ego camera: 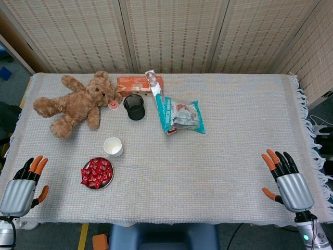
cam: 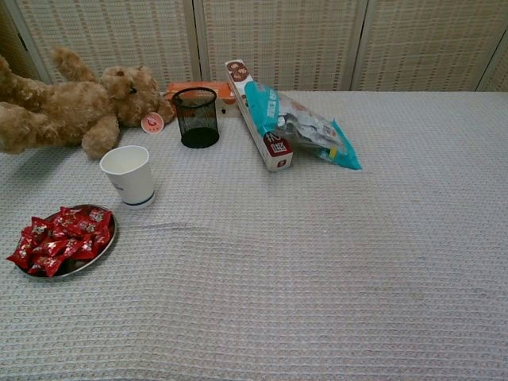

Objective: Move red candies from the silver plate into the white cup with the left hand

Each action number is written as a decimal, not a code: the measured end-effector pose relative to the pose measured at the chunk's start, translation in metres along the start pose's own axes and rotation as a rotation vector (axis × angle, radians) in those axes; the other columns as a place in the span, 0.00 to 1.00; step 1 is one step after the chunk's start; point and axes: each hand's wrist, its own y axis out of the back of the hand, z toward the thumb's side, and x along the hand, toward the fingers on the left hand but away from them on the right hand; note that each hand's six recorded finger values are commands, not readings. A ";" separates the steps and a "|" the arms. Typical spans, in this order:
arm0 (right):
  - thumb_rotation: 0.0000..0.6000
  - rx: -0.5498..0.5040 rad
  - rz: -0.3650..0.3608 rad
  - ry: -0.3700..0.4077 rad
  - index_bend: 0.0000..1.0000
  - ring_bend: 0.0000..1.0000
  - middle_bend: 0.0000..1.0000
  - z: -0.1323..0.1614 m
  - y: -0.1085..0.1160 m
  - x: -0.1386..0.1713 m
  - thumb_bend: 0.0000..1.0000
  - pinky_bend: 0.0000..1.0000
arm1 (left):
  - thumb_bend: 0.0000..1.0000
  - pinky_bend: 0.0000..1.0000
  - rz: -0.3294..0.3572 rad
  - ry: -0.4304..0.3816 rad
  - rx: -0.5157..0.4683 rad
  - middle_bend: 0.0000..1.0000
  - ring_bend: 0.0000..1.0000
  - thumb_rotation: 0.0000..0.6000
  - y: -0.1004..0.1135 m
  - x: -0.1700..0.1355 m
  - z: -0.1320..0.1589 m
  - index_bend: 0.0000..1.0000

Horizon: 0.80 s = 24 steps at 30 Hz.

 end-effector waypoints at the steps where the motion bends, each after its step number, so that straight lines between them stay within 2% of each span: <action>1: 1.00 0.000 0.004 0.000 0.00 0.00 0.00 0.000 0.000 0.000 0.07 0.00 | 0.41 0.23 -0.001 0.001 0.000 0.00 0.00 1.00 0.000 0.000 0.000 0.00; 9: 1.00 -0.001 0.014 0.005 0.00 0.00 0.00 0.002 -0.002 0.001 0.07 0.00 | 0.41 0.25 -0.010 -0.039 0.004 0.00 0.00 1.00 -0.003 -0.002 0.008 0.00; 14: 1.00 -0.002 0.013 0.005 0.00 0.00 0.00 0.003 -0.002 0.001 0.07 0.00 | 0.41 0.40 -0.063 -0.125 0.003 0.00 0.04 1.00 -0.013 -0.011 0.025 0.00; 17: 1.00 -0.006 0.014 0.010 0.00 0.00 0.00 0.004 -0.002 0.001 0.07 0.00 | 0.41 0.44 -0.109 -0.201 0.005 0.00 0.06 1.00 -0.023 -0.018 0.041 0.00; 24: 1.00 -0.019 -0.011 0.025 0.00 0.00 0.00 0.005 0.003 0.003 0.07 0.00 | 0.41 0.61 -0.157 -0.286 0.089 0.01 0.06 1.00 -0.046 -0.014 0.074 0.00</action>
